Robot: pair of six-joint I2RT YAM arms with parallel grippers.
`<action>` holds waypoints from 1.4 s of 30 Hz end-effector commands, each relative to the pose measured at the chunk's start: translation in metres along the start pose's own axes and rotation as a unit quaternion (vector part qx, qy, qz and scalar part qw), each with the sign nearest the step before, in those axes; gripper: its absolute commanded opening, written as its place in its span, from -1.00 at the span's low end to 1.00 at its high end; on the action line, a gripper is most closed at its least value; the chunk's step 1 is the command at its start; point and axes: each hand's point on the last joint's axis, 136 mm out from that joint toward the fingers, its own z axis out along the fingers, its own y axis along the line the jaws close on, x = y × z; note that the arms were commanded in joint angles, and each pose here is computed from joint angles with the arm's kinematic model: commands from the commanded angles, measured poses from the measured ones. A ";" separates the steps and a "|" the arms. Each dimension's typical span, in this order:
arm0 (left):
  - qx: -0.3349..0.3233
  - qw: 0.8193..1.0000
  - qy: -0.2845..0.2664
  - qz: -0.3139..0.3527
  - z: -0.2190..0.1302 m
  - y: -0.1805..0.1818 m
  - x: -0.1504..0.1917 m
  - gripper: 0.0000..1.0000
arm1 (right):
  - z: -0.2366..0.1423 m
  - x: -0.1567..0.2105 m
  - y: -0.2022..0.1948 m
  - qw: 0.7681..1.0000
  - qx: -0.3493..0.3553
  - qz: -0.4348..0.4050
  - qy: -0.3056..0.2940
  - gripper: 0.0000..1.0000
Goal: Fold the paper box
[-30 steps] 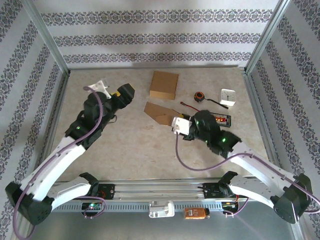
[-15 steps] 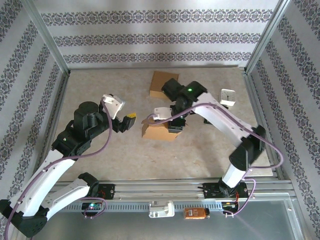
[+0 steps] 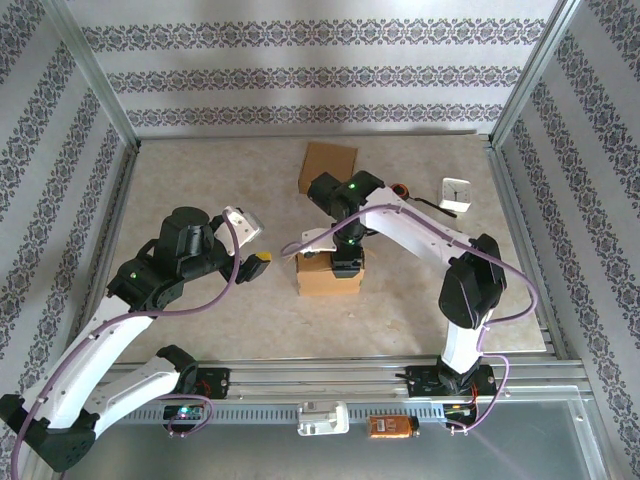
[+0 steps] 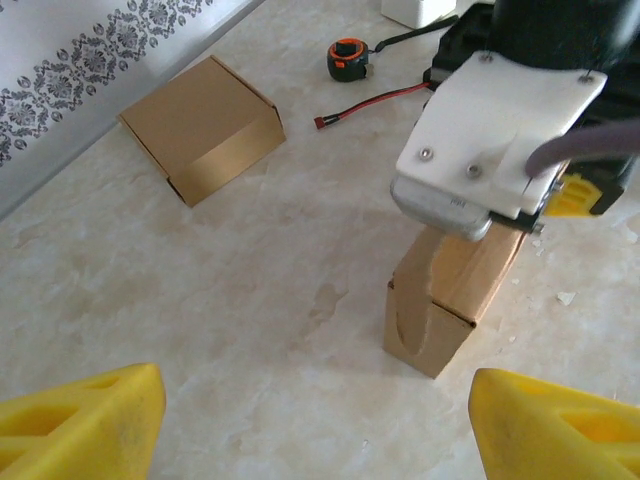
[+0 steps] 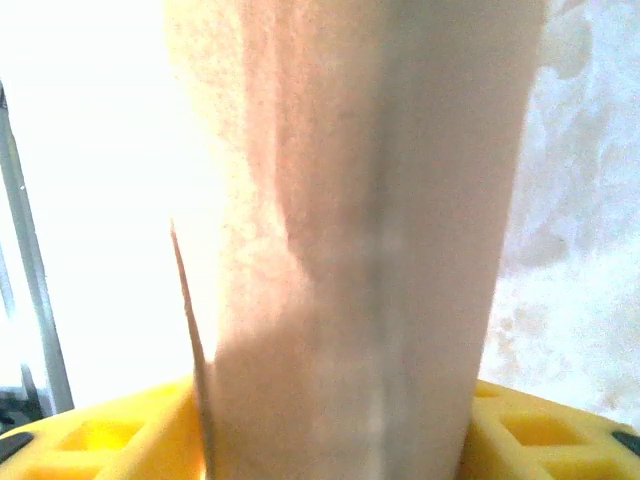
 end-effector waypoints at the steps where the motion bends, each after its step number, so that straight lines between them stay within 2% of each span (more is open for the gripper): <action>1: 0.011 1.000 -0.019 0.008 -0.004 -0.003 -0.007 0.59 | -0.012 -0.007 -0.001 0.999 0.029 -0.009 -0.025 0.20; 8: 0.017 1.000 -0.020 0.001 -0.001 -0.005 -0.005 0.61 | -0.034 -0.012 -0.001 0.996 0.058 -0.007 -0.070 0.36; 13: 0.022 0.999 -0.032 -0.008 0.000 -0.007 -0.011 0.62 | -0.059 -0.017 0.000 0.988 0.085 0.003 -0.131 0.42; 15: 0.021 0.999 -0.038 -0.015 0.001 -0.005 -0.014 0.64 | -0.072 -0.019 -0.003 0.982 0.104 0.020 -0.157 0.43; 17: 0.019 0.998 -0.046 -0.029 0.001 -0.004 -0.019 0.64 | -0.092 -0.023 -0.012 0.969 0.128 0.074 -0.197 0.44; 19: 0.018 0.996 -0.062 -0.053 -0.001 -0.002 -0.028 0.64 | -0.125 -0.026 -0.029 0.935 0.157 0.178 -0.264 0.48; 21: 0.013 0.994 -0.079 -0.079 -0.002 0.002 -0.036 0.64 | -0.148 -0.018 -0.039 0.895 0.151 0.267 -0.325 0.49; 25: 0.008 0.988 -0.096 -0.117 -0.002 0.007 -0.047 0.66 | -0.161 0.011 -0.043 0.812 0.121 0.412 -0.395 0.47; 28: 0.014 0.986 -0.086 -0.142 0.000 0.007 -0.047 0.66 | -0.160 0.029 -0.029 0.771 0.077 0.473 -0.419 0.47; 31: 0.049 0.984 -0.066 -0.159 0.005 -0.004 -0.045 0.66 | -0.146 0.040 -0.014 0.749 0.035 0.510 -0.421 0.48; 35: 0.131 0.975 -0.051 -0.170 0.013 -0.030 -0.044 0.67 | -0.120 0.051 0.006 0.749 0.008 0.532 -0.395 0.48; 37: 0.163 0.970 -0.044 -0.172 0.019 -0.040 -0.041 0.68 | -0.107 0.059 0.013 0.754 0.015 0.537 -0.378 0.41; 42: 0.186 0.967 -0.016 -0.171 0.031 -0.050 -0.028 0.70 | -0.084 0.065 0.021 0.772 0.028 0.528 -0.353 0.20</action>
